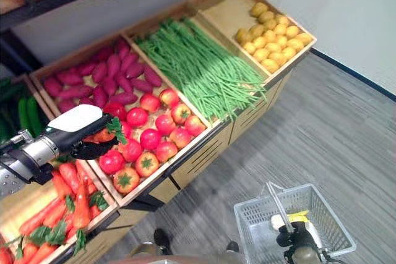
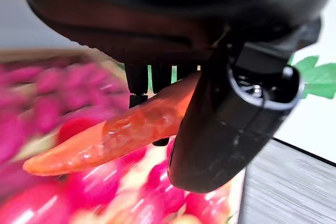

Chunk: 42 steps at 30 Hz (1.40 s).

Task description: Get the vegetables into the basket

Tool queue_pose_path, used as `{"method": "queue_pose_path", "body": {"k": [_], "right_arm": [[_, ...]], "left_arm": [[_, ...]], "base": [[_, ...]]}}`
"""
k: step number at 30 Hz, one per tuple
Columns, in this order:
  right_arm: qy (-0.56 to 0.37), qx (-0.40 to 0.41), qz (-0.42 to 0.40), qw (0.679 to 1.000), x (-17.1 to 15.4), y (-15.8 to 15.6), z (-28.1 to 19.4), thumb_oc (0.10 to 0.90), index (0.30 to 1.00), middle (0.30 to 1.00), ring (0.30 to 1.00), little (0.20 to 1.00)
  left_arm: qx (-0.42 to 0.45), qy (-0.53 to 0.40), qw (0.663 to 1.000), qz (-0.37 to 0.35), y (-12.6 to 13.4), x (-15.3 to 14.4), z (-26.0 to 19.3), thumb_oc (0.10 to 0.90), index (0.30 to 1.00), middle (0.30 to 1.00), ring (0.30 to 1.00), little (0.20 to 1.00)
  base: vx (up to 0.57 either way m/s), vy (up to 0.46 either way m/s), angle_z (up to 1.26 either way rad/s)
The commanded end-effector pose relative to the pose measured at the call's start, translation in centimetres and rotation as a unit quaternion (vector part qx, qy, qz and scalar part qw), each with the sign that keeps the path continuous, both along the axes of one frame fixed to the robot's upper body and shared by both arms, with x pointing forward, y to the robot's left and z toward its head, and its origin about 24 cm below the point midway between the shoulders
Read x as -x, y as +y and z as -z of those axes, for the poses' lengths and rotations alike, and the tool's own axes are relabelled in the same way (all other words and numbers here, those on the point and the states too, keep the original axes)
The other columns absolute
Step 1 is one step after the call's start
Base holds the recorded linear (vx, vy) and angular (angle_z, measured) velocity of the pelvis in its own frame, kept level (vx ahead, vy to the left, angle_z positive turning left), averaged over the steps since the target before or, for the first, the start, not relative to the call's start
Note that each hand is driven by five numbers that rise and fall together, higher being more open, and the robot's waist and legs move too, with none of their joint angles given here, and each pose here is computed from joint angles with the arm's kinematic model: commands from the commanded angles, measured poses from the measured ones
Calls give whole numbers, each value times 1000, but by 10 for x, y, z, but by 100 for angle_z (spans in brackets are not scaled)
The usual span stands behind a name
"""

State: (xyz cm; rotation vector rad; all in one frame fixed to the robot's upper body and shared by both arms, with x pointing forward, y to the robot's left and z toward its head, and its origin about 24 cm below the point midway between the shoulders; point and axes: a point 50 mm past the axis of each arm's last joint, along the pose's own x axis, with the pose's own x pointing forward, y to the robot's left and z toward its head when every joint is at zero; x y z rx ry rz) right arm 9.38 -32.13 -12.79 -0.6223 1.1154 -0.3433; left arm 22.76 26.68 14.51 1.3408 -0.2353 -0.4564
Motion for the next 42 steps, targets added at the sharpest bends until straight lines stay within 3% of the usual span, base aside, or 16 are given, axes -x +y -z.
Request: {"method": "queue_pose_path", "body": {"k": [1,22,29,38,39,42], "right_arm": [[-25,39,10,999,-6,-20,-13,400,300,300,300,300],[-39,82,65,994,24,-49,-27,400,300,300,300,300],[-97,99,11,990,-28,-55,-46,400,300,300,300,300],[-139,86,-43,986,-46,-46,-54,400,300,300,300,300],[-164,93,-53,981,-65,-46,-63,400,300,300,300,300],[-171,102,-65,978,-76,-47,-69,400,300,300,300,300]], "left_arm": [[22,-128,991,20,-5,-10,-61,400,300,300,300,300],[124,-98,985,68,-39,-27,-45,400,300,300,300,300],[143,-112,982,48,-34,-22,-32,400,300,300,300,300],[154,-87,982,72,-39,-18,-31,400,300,300,300,300],[154,-92,981,76,-38,-17,-35,400,300,300,300,300],[150,-92,981,78,-35,-16,-36,400,300,300,300,300]], "base": [[-7,-125,-7],[-36,-161,-3],[-11,-2,-98],[66,186,-81],[-64,185,-41],[-8,148,-74]]}}
